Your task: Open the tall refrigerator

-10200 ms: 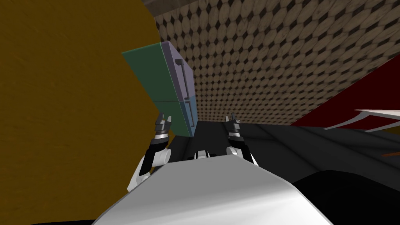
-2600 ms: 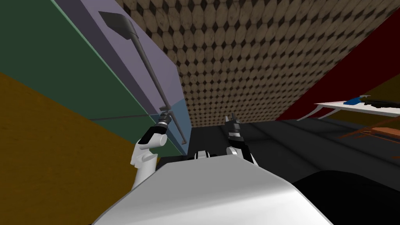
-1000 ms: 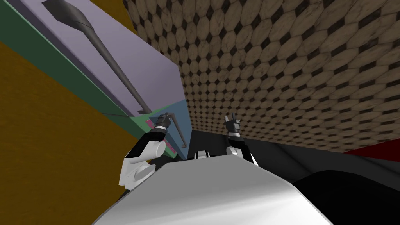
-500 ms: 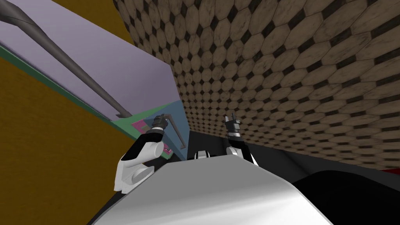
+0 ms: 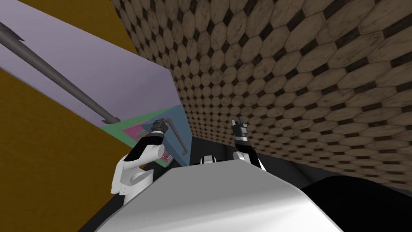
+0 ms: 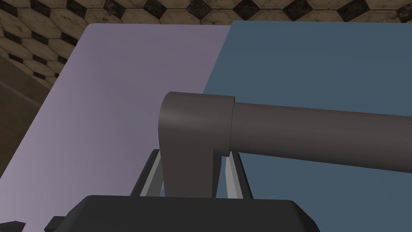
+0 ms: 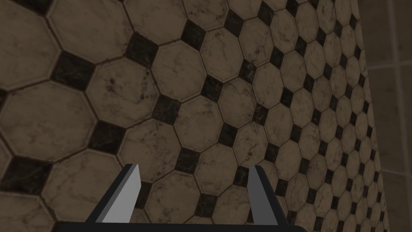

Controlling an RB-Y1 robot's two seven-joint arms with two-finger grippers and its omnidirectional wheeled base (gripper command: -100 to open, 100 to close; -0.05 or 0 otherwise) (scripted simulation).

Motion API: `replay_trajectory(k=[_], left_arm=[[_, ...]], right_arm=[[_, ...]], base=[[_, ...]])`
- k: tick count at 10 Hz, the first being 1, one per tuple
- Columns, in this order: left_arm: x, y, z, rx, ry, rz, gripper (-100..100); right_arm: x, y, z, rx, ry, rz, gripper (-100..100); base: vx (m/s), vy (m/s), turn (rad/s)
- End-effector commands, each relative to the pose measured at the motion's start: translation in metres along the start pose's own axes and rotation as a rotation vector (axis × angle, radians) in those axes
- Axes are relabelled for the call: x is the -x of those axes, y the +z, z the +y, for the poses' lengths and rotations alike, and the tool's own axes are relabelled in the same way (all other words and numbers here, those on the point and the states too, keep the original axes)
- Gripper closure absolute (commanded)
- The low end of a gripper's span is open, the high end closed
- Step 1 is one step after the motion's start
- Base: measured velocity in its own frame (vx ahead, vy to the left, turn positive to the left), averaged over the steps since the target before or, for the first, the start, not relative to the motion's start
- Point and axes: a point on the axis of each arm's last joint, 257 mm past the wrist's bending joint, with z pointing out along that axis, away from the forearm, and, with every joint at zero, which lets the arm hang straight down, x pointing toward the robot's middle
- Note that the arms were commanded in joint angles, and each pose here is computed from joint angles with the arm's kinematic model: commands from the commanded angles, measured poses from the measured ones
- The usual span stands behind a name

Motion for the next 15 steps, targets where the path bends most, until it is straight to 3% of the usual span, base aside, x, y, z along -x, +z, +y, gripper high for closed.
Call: replay_trajectory(k=[1,2,3,4,5,6,7,8,9,11,13,14,15], left_arm=[[0.019,0.007,0.014,0.024,0.013,-0.034,100],[0.038,0.013,0.016,0.026,0.021,-0.066,100],[0.039,0.014,0.017,0.029,0.020,-0.067,100],[0.059,0.019,0.016,0.026,0.027,-0.100,100],[0.059,0.019,0.018,0.031,0.027,-0.101,100],[0.080,0.024,0.015,0.023,0.032,-0.134,100],[0.081,0.024,0.019,0.030,0.031,-0.136,100],[0.103,0.029,0.016,0.025,0.035,-0.171,100],[0.103,0.029,0.017,0.027,0.035,-0.172,100],[0.146,0.035,0.005,0.003,0.038,-0.242,100],[0.144,0.035,0.008,0.011,0.039,-0.240,100],[0.180,0.037,-0.003,-0.014,0.072,-0.316,100],[0.197,0.034,0.001,-0.004,0.081,-0.353,100]], right_arm=[[0.000,0.000,0.000,0.000,0.000,0.000,0],[0.000,0.000,0.000,0.000,0.000,0.000,0],[0.000,0.000,0.000,0.000,0.000,0.000,0],[0.000,0.000,0.000,0.000,0.000,0.000,0],[0.000,0.000,0.000,0.000,0.000,0.000,0],[0.000,0.000,0.000,0.000,0.000,0.000,0],[0.000,0.000,0.000,0.000,0.000,0.000,0],[0.000,0.000,0.000,0.000,0.000,0.000,0],[0.000,0.000,0.000,0.000,0.000,0.000,0],[0.000,0.000,0.000,0.000,0.000,0.000,0],[0.000,0.000,0.000,0.000,0.000,0.000,0],[0.000,0.000,0.000,0.000,-0.001,0.000,0],[0.000,0.000,0.000,0.000,0.000,0.000,0]], base=[[0.069,-0.253,0.037],[0.079,-0.242,0.019],[0.055,-0.194,0.017],[0.033,-0.226,0.009],[0.059,-0.222,0.008],[0.087,-0.281,0.015],[0.073,-0.261,0.038],[0.091,-0.322,0.008],[0.105,-0.232,0.030],[0.085,-0.310,0.020],[0.094,-0.213,0.049],[-0.033,-0.174,-0.312],[-0.039,-0.157,-0.282]])
